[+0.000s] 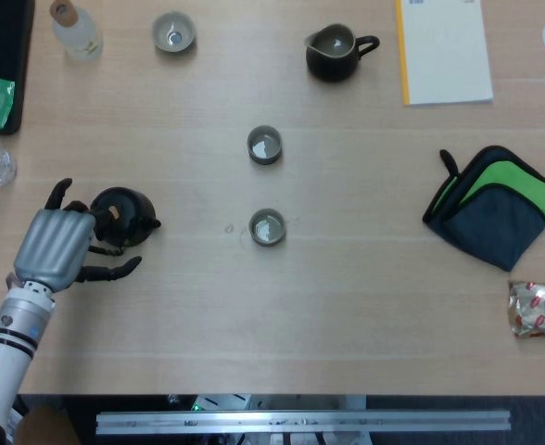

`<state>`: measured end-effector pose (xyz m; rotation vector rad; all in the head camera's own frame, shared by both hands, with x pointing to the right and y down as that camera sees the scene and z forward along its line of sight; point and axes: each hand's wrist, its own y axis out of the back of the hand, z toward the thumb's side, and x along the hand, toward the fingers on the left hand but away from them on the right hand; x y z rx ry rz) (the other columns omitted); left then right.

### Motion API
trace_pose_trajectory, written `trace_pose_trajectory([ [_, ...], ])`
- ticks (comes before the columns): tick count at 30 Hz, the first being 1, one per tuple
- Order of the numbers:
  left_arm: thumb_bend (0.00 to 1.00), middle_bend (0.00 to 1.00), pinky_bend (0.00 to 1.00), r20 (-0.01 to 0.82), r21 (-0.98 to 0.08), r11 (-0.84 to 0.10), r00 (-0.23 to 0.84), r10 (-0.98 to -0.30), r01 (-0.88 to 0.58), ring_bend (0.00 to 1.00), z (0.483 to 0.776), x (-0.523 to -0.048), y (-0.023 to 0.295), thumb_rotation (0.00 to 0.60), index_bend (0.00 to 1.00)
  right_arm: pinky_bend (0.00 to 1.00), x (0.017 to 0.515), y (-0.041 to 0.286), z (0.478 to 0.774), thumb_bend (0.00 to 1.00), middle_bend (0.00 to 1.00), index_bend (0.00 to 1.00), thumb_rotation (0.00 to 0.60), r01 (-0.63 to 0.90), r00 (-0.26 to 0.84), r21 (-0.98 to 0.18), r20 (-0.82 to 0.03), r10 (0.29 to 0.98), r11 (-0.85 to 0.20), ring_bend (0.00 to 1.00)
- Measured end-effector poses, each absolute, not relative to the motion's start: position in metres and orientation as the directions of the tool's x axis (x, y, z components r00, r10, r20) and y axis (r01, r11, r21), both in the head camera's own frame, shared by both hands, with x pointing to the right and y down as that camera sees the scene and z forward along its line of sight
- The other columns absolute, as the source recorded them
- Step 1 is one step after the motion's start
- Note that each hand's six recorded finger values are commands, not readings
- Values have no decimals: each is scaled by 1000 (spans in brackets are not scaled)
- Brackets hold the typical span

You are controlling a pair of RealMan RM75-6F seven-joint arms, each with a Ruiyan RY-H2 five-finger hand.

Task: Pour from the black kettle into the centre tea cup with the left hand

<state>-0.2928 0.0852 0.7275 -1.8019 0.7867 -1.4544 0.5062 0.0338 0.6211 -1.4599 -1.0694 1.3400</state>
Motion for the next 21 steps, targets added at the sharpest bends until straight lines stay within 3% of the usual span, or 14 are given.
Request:
trace_pose_trajectory([
  [21, 161, 493, 3, 580, -803, -595, 183, -794, -38, 334, 733, -292, 93, 214, 445, 197, 508, 35, 617, 60, 216, 86, 600, 49, 62, -967, -249, 967, -252, 113],
])
